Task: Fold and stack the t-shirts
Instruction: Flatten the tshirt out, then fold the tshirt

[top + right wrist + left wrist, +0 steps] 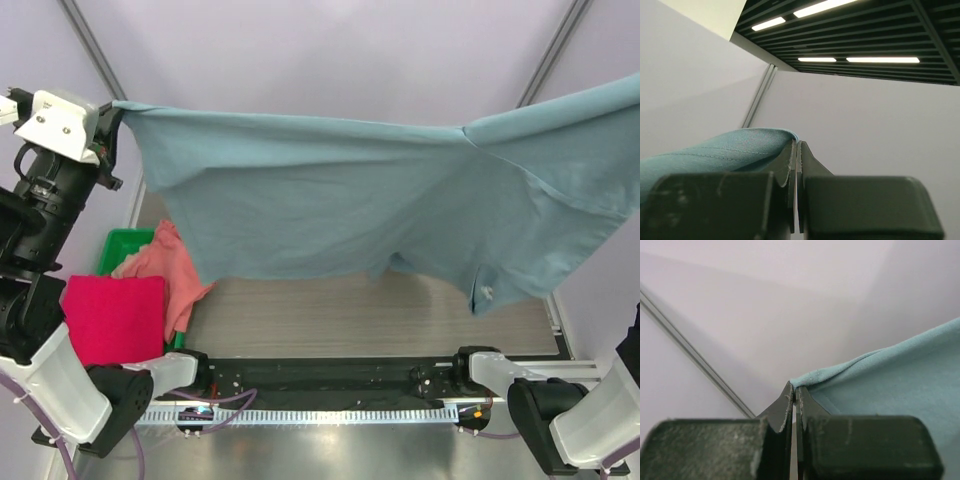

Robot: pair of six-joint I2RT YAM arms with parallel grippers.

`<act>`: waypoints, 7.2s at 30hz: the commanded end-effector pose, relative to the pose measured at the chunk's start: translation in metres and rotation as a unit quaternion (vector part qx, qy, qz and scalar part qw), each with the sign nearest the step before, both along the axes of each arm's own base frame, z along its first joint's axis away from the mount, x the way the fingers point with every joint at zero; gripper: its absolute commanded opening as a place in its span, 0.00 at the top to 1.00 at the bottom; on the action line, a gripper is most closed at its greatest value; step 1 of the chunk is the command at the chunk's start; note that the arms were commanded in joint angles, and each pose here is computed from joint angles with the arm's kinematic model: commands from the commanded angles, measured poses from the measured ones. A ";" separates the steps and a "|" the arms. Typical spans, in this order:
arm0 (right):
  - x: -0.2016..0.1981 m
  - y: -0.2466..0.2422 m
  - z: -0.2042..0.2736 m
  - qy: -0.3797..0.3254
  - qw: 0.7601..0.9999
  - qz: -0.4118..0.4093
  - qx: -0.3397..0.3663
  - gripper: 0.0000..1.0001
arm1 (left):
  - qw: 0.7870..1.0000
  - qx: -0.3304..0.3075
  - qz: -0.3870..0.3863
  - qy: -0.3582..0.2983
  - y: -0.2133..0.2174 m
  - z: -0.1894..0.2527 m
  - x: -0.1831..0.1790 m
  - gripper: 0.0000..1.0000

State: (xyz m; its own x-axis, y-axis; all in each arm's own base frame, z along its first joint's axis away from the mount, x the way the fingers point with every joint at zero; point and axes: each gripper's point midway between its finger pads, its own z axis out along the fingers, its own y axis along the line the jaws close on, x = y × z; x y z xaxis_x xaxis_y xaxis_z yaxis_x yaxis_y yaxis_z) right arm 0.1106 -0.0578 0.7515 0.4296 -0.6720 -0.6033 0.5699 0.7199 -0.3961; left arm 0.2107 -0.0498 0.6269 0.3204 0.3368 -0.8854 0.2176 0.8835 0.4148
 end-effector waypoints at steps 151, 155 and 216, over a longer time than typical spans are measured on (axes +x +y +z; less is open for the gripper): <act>0.530 -0.009 -0.474 0.495 0.861 -0.074 -0.086 0.99 | 0.951 0.144 0.139 0.235 -0.046 -0.373 0.440 1.00; 0.507 -0.006 -0.475 0.514 0.852 -0.064 -0.075 0.99 | 0.946 0.159 0.137 0.249 -0.042 -0.380 0.427 1.00; 0.445 0.001 -0.606 0.695 0.685 0.064 0.210 0.66 | 0.826 0.003 0.088 0.557 -0.009 -0.503 0.367 0.57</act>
